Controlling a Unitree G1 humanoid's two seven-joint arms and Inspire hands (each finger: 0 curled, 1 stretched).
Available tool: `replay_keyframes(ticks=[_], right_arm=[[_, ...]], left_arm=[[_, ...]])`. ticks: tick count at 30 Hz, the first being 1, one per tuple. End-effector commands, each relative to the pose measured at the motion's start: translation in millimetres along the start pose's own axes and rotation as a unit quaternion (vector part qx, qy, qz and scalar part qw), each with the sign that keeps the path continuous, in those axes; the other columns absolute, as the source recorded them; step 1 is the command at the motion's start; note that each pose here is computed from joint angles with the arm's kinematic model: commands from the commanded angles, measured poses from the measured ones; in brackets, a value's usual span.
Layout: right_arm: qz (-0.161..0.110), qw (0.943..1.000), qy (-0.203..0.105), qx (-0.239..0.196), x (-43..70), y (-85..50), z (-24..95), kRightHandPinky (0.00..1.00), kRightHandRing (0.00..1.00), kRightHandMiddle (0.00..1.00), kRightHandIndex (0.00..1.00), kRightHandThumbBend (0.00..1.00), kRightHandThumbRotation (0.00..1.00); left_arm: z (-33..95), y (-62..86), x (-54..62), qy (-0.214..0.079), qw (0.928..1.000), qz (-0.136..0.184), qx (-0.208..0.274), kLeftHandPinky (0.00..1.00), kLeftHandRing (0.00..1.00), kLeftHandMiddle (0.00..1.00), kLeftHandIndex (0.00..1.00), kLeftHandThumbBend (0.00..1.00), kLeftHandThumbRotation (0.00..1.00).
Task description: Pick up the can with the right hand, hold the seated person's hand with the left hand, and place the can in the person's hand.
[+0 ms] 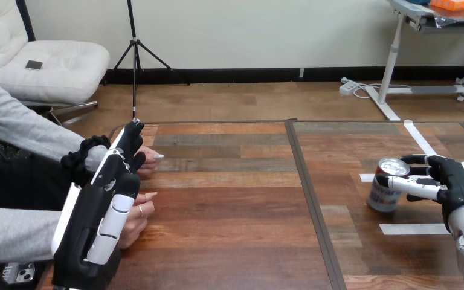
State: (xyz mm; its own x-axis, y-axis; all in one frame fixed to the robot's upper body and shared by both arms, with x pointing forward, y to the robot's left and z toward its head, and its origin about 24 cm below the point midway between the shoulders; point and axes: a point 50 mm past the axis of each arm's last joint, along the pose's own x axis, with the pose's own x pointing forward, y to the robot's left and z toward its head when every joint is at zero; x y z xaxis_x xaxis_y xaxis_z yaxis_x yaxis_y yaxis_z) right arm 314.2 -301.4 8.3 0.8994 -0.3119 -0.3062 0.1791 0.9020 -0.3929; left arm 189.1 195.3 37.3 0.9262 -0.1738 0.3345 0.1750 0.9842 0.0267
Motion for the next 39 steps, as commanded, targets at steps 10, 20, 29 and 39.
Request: replay_keyframes(ticks=[10, 20, 29, 39], right_arm=[[-0.007, 0.9980, -0.056, -0.026, 8.9, 2.1, 35.3, 0.47, 0.55, 0.57, 0.54, 0.72, 0.00], [-0.014, 0.9977, -0.058, -0.031, 8.9, 2.0, 35.8, 0.42, 0.48, 0.52, 0.51, 0.69, 0.00], [-0.013, 0.9974, -0.065, -0.029, 8.7, 1.9, 37.1, 0.40, 0.45, 0.49, 0.50, 0.68, 0.00], [-0.014, 0.9969, -0.072, -0.028, 8.5, 1.6, 38.6, 0.38, 0.43, 0.48, 0.49, 0.70, 0.00]], left_arm=[[15.5, 2.9, 13.8, -0.049, 0.9988, 0.004, 0.008, 1.00, 1.00, 1.00, 0.93, 0.65, 0.85], [15.8, 2.9, 14.2, -0.051, 0.9986, 0.007, 0.009, 1.00, 1.00, 1.00, 0.92, 0.67, 0.85], [17.0, 2.6, 14.4, -0.048, 0.9988, 0.012, 0.008, 1.00, 1.00, 1.00, 0.92, 0.66, 0.86], [17.0, 2.5, 14.5, -0.050, 0.9986, 0.015, -0.001, 1.00, 1.00, 1.00, 0.92, 0.65, 0.87]])
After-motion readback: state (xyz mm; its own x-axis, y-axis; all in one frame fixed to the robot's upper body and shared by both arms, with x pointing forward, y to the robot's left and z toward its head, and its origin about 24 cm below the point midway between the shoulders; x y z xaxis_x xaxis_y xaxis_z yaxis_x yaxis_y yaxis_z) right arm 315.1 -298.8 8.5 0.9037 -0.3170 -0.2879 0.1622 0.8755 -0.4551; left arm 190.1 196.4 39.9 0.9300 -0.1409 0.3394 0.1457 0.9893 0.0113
